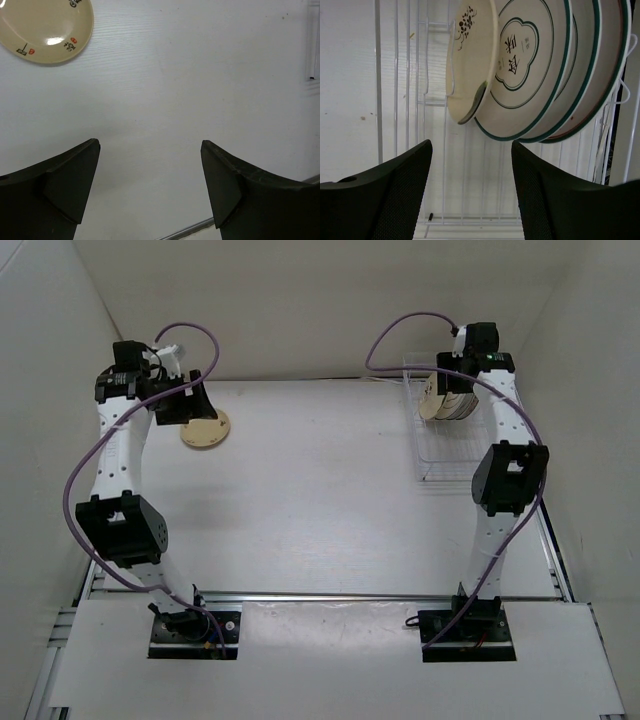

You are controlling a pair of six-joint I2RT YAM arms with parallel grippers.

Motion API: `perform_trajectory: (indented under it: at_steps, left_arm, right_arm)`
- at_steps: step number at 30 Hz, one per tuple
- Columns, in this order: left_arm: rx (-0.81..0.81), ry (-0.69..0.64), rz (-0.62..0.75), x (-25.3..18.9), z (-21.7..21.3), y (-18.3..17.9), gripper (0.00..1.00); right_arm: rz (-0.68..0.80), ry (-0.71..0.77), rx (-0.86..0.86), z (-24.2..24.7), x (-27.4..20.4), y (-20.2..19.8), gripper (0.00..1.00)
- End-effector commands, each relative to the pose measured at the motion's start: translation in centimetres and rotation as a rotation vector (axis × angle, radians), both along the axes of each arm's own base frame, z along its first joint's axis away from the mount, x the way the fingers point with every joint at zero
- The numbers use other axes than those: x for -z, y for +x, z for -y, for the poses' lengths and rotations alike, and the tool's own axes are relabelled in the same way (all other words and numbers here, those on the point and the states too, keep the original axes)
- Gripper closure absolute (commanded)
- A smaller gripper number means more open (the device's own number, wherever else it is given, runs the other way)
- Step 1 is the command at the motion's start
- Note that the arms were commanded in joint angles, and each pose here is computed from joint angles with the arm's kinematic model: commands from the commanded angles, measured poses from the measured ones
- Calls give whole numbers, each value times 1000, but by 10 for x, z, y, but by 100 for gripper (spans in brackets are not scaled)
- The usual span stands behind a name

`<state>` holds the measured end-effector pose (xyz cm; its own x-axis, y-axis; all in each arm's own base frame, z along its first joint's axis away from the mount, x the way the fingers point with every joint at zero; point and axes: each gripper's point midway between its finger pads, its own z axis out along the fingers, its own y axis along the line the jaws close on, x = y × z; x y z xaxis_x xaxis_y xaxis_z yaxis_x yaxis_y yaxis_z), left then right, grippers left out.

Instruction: Unload the plates from the dish rack

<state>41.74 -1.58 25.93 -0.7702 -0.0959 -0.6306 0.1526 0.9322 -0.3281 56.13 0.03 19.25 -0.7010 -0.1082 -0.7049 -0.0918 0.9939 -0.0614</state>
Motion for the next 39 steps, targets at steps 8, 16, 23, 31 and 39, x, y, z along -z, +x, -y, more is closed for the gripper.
perform_trajectory:
  at_steps: [8,16,23,31,39]
  left_arm:
    - [109,-23,43,-23,16,-40,7]
    - [107,10,57,-27,12,-45,6]
    - [108,17,32,-19,11,-50,6]
    - [97,42,11,-13,7,-55,6]
    - [98,40,2,-10,7,-56,6]
  right_arm:
    - [115,2,10,0,-12,38,34]
    - [141,-11,25,4,-4,56,38]
    - [132,-11,25,4,11,65,43]
    - [102,-27,21,10,33,70,53]
    - [100,-27,21,10,36,71,90]
